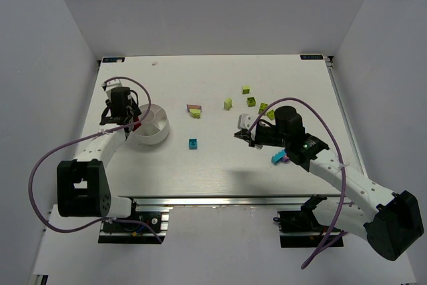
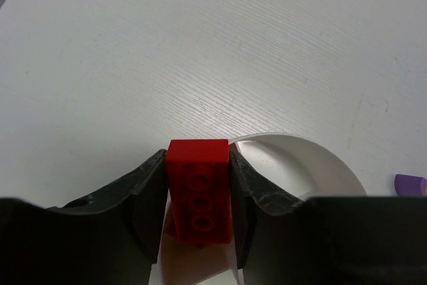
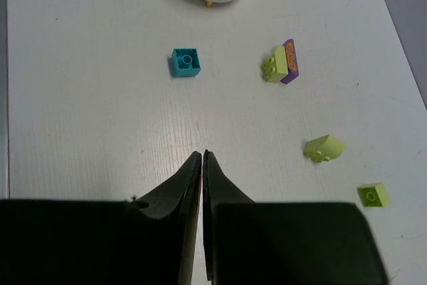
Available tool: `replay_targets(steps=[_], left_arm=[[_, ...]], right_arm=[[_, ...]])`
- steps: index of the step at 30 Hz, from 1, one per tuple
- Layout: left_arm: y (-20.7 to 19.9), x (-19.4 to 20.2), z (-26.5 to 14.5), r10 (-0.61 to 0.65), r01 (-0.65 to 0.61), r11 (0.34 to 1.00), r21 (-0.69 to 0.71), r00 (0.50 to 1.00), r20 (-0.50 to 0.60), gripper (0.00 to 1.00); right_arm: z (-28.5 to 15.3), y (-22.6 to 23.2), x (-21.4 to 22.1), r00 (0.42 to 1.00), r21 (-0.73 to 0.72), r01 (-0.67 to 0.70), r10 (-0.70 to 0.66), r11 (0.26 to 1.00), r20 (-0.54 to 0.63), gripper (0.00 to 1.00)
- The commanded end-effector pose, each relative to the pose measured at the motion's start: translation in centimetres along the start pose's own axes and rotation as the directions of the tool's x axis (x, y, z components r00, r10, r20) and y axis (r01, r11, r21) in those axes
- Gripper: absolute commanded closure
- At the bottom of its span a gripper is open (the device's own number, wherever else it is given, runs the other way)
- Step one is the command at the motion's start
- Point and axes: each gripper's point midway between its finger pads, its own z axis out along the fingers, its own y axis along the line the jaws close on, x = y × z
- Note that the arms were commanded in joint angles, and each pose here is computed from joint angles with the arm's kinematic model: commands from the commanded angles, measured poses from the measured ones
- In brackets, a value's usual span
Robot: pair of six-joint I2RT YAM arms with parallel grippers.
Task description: Sort the legos into containers by color
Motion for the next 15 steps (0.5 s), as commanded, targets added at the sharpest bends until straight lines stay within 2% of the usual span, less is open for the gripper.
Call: replay_targets(steps=[1,3,6,10,14,15], left_arm=[[-0.3,-0.8,-0.5,-0.015,0.015,0.999,0.028,1.000,0.025,0.48],[-0.3,-1.1,-0.8,-0.020,0.019,0.999,0.030,0.999,0.032,0.41],[-0.2,-1.3,-1.2,-0.023,0.022,0.999,0.030,0.999,0.037,0.36],[-0.1,-1.7,-1.7,-0.025,0.024,0.999,0.032,0.999,0.047,0.33],[-0.1,-3.9,-3.2,-0.046,0.043,0.998,0.037,0.994,0.099,0.33],[-0.1,-4.5,-3.6,-0.048,0.044,0.998,0.037,0.993,0.107,0.32]], right_arm=[[-0.1,-0.6,-1.1,0.999,0.015,0.016,-0.016,1.000,0.038,0.90],[-0.1,-0.6,-1.1,0.999,0.015,0.019,-0.020,1.000,0.037,0.87],[-0.1,-0.6,-1.1,0.999,0.015,0.018,-0.018,1.000,0.037,0.80],[-0.1,-0.6,-1.2,0.999,0.011,0.019,-0.020,1.000,0.039,0.75],[-0.2,-0.7,-1.4,0.999,0.014,0.019,-0.020,1.000,0.041,0.69],[-0.2,-0.9,-1.5,0.999,0.021,0.014,-0.015,1.000,0.040,0.62]])
